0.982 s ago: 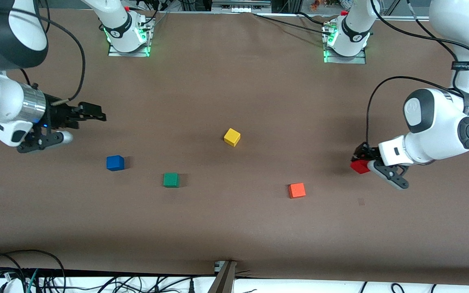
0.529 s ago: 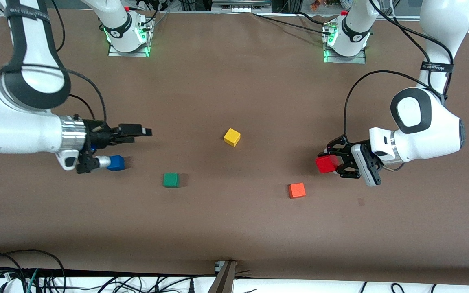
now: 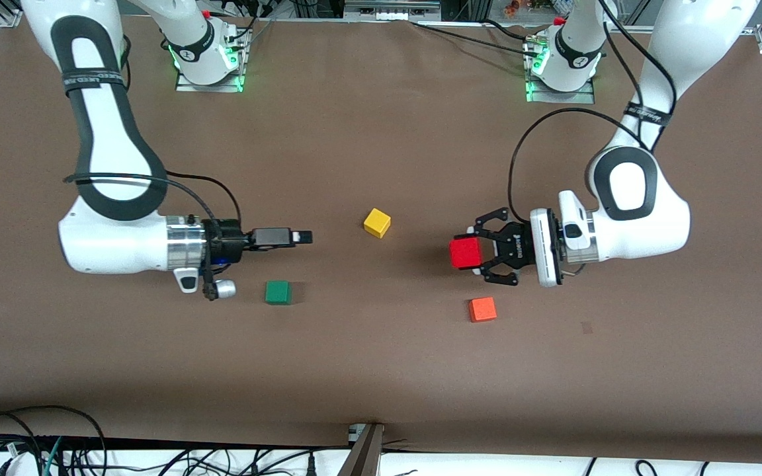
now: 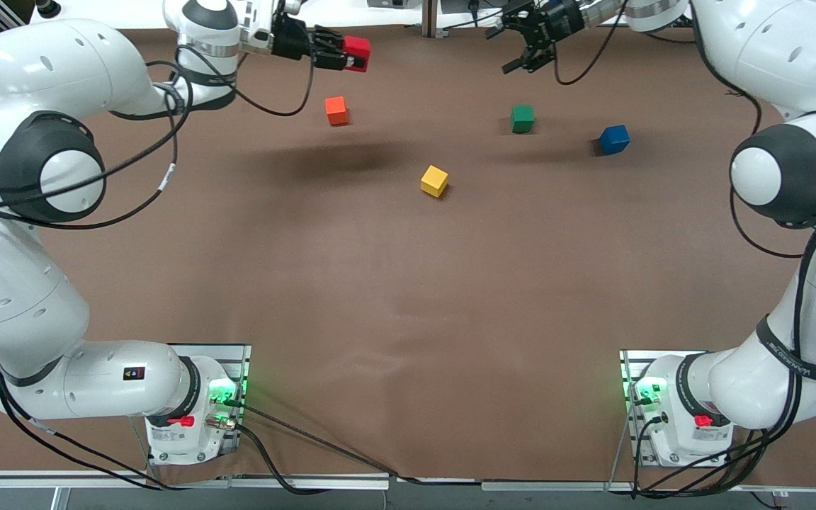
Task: Pass red block to right arm, stack on blue
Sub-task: 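Lift the red cube with the left gripper while the right gripper approaches, then close the right gripper on the red cube held by the left gripper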
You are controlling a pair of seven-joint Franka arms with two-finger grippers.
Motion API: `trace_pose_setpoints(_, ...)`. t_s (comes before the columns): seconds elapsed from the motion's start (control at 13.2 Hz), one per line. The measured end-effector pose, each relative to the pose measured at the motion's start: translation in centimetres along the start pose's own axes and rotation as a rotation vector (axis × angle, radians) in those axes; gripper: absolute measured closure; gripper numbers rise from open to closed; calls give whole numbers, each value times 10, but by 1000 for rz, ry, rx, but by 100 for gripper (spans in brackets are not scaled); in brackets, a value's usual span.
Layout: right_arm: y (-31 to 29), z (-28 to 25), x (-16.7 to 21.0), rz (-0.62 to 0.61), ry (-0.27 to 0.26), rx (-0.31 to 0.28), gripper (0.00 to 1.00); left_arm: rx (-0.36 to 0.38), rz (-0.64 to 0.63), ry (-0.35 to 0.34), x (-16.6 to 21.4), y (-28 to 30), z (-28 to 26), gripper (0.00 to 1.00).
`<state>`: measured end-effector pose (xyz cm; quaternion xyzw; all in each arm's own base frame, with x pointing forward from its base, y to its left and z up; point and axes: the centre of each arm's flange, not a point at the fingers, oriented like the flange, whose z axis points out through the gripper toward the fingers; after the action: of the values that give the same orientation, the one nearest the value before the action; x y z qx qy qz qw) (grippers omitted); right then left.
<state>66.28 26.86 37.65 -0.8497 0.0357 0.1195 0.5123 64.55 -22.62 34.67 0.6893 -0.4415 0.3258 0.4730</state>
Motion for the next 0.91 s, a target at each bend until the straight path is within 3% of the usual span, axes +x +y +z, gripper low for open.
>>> trace_pose_setpoints(0.3,-18,48,-6,33,10,112,0,-70,86,109,8,20,55,44)
trace_pose_setpoints(0.53,-27,74,-9,61,40,163,0,-107,132,215,18,48,101,44)
trace_pose_setpoints(0.91,-29,89,-12,118,44,189,0,-118,184,229,12,60,129,44)
